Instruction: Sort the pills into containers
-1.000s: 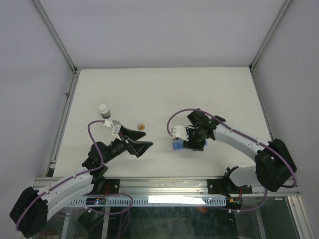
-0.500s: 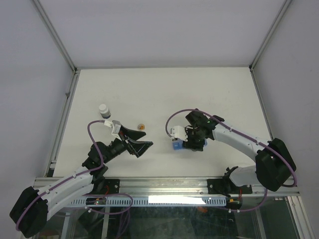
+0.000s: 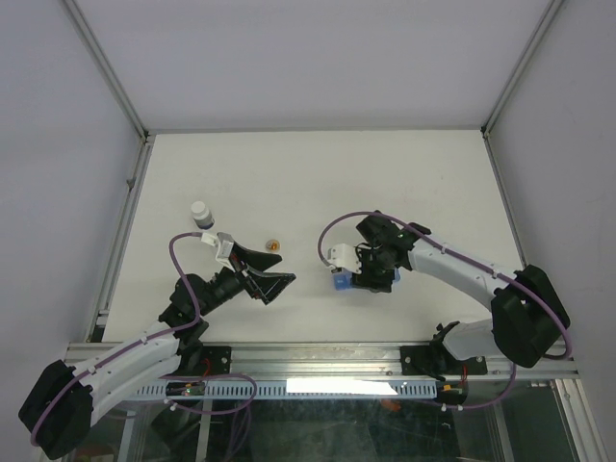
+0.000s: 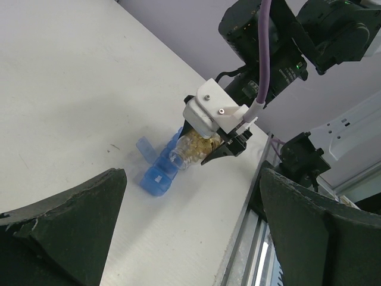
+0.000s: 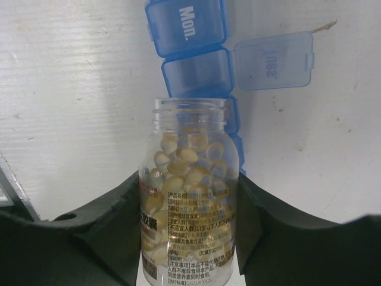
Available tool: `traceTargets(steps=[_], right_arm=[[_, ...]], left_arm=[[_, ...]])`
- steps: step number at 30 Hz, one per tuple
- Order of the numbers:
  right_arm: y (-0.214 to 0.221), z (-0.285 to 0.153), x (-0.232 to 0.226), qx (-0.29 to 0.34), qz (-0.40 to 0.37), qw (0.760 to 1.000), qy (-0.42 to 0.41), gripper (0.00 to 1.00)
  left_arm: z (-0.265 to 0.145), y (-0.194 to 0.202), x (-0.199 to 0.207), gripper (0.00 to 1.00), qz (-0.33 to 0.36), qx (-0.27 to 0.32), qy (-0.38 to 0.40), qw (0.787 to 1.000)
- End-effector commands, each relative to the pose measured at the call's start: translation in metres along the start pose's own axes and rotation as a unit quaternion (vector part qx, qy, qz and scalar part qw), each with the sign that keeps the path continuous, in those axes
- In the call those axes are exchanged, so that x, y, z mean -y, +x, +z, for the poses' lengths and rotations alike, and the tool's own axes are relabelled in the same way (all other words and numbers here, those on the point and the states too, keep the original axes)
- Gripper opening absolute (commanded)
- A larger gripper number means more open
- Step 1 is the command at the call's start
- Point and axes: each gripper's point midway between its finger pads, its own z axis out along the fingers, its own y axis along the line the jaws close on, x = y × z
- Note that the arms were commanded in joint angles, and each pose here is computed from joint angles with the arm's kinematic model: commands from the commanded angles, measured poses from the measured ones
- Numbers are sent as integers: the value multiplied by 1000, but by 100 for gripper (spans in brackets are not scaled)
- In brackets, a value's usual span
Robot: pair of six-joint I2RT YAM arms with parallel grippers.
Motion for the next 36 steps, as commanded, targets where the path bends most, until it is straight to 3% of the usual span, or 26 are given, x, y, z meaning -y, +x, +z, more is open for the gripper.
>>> traceTargets(steps=[1, 2, 4, 7, 10, 12, 15, 18, 20, 23, 25, 27, 30, 32, 36], right_arm=[[-16, -9, 9, 18, 1, 1000, 10, 0], [-20, -11, 2, 26, 5, 1000, -8, 0], [-11, -6, 16, 13, -7, 999, 38, 0], [-16, -8, 3, 17, 3, 1000, -7, 0], [-7, -4, 15, 2, -4, 999, 35, 0], [-17, -10, 4, 16, 5, 1000, -1, 0], [-6, -6, 20, -2, -7, 999, 49, 0], [-15, -10, 5, 12, 4, 1000, 1, 0], [-6, -4, 19, -3, -8, 999, 47, 0], [-18, -10, 6, 17, 4, 1000, 4, 0], [-6, -6, 19, -1, -6, 999, 48, 0], [-16, -12, 4, 12, 8, 1000, -2, 0], [-4, -6, 20, -3, -7, 999, 53, 0], [-12, -9, 5, 6, 6, 1000, 3, 0], [-8, -9, 14, -2, 4, 999, 32, 0]], left_arm=[[1, -8, -2, 99, 11, 22, -4, 1000], [1, -8, -2, 99, 10, 20, -4, 1000], [0, -8, -2, 99, 11, 22, -3, 1000], [0, -8, -2, 99, 10, 22, -3, 1000], [-1, -7, -2, 99, 10, 22, -2, 1000], [-1, -7, -3, 99, 9, 23, -3, 1000], [-1, -8, -2, 99, 10, 24, -2, 1000], [-1, -7, -2, 99, 9, 23, -2, 1000], [-1, -7, -1, 99, 10, 24, -1, 1000], [-2, -7, -1, 99, 8, 23, 0, 1000], [-2, -7, -1, 99, 9, 23, 0, 1000], [-2, -7, -2, 99, 9, 23, -1, 1000], [-2, -8, 0, 99, 9, 25, 1, 1000], [-2, -7, -1, 99, 9, 25, 0, 1000], [-2, -6, -1, 99, 8, 23, 1, 1000]])
